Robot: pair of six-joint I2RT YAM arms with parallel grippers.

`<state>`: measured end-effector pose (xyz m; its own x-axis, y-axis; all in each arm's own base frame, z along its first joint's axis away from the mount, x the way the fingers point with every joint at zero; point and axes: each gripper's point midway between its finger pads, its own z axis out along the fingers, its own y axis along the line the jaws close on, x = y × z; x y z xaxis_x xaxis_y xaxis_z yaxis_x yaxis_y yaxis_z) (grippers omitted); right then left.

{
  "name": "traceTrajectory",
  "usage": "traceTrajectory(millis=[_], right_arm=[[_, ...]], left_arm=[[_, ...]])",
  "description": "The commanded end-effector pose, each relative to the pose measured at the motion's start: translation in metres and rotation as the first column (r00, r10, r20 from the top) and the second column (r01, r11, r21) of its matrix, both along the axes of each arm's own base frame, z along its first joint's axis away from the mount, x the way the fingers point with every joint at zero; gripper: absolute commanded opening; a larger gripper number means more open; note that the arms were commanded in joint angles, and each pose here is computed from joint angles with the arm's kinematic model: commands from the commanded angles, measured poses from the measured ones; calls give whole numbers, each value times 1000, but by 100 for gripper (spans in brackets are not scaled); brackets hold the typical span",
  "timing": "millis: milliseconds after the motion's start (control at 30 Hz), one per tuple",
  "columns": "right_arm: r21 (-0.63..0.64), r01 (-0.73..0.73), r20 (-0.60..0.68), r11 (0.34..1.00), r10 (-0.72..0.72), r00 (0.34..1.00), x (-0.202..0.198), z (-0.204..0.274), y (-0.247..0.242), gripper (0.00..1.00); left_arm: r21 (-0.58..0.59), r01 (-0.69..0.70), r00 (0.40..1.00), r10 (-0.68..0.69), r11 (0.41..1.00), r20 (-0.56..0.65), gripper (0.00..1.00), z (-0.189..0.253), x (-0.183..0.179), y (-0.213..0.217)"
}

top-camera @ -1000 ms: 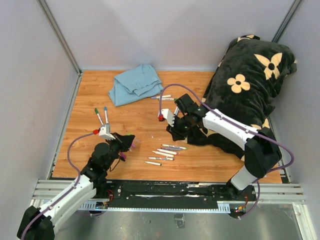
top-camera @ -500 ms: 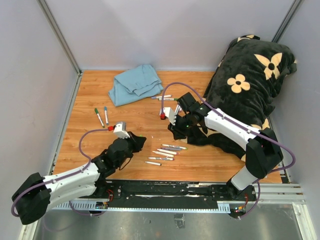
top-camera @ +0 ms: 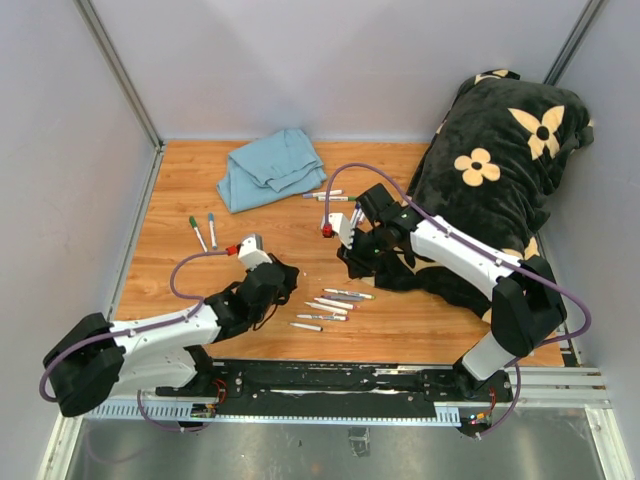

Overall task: Open the pen caps
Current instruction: Place the pen cap at the center of the board.

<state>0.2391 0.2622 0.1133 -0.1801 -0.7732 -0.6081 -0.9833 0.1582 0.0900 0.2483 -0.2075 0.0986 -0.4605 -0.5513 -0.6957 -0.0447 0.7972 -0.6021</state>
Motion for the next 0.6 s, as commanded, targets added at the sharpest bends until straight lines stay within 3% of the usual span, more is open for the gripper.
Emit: traceTrajectory(millis=[0,367,567], right_arm=[[14,0,-4,1000,0,1000,-3,7,-4,32],[15,6,-9,1000,-5,1000,-2,7,-5,32],[25,8,-9,1000,-8,1000,-1,9,-6,32]], left_arm=[[44,-126,991,128,991,-34,0,-2,10,8],[137,-205,973,216,969,-75,0,-16,32,-5],[164,-328,930,348,931,-116,9,-36,32,13]])
